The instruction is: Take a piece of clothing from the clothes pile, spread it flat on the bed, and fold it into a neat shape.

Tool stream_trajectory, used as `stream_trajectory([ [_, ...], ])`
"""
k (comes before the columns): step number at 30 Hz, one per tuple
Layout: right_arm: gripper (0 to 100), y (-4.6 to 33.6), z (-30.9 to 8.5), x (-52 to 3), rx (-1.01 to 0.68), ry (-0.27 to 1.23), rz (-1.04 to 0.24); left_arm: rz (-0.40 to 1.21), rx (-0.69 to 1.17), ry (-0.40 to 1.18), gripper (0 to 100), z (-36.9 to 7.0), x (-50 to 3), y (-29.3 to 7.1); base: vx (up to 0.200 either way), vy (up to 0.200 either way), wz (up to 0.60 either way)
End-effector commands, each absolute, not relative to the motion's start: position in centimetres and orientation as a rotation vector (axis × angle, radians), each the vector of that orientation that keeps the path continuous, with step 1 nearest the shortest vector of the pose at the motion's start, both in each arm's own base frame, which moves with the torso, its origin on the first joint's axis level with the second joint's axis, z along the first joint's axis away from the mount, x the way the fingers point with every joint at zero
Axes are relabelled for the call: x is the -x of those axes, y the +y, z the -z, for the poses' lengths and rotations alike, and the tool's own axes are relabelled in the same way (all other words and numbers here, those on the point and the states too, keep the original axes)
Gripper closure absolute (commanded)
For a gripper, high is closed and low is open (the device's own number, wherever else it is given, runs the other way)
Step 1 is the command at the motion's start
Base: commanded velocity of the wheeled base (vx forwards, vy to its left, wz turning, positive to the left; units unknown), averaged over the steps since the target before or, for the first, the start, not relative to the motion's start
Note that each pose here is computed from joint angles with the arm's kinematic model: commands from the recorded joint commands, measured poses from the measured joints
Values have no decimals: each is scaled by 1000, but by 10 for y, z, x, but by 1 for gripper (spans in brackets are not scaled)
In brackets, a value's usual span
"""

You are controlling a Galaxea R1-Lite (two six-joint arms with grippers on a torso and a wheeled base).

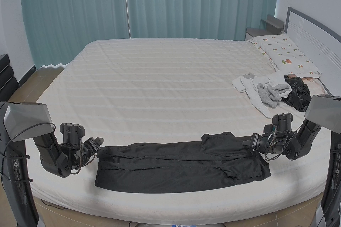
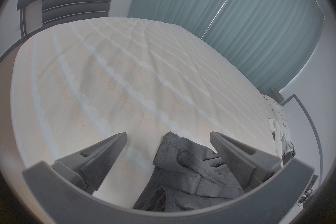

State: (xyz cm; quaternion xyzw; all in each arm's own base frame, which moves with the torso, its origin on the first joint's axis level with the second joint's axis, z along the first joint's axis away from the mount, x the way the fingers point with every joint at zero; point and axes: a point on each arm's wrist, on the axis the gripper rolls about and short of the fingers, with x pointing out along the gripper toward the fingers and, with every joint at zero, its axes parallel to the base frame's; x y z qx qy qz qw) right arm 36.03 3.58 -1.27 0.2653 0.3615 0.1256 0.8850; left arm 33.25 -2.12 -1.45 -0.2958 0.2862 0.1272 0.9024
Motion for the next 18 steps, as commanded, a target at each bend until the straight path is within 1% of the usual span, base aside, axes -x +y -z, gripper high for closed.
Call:
stream_trajectory([
  [1,100,33,5,-356,-554,742,-258,-265,611,597,0,16,-332,-21,0,0,0],
  [6,100,29,1,-349,-557,748,-251,-265,611,599,0,17,-332,-21,0,0,0],
  [11,100,28,6,-337,-560,792,-255,-265,611,599,0,17,-332,-21,0,0,0],
  [18,100,22,6,-332,-566,800,-236,-267,610,598,0,17,-332,-21,0,0,0],
])
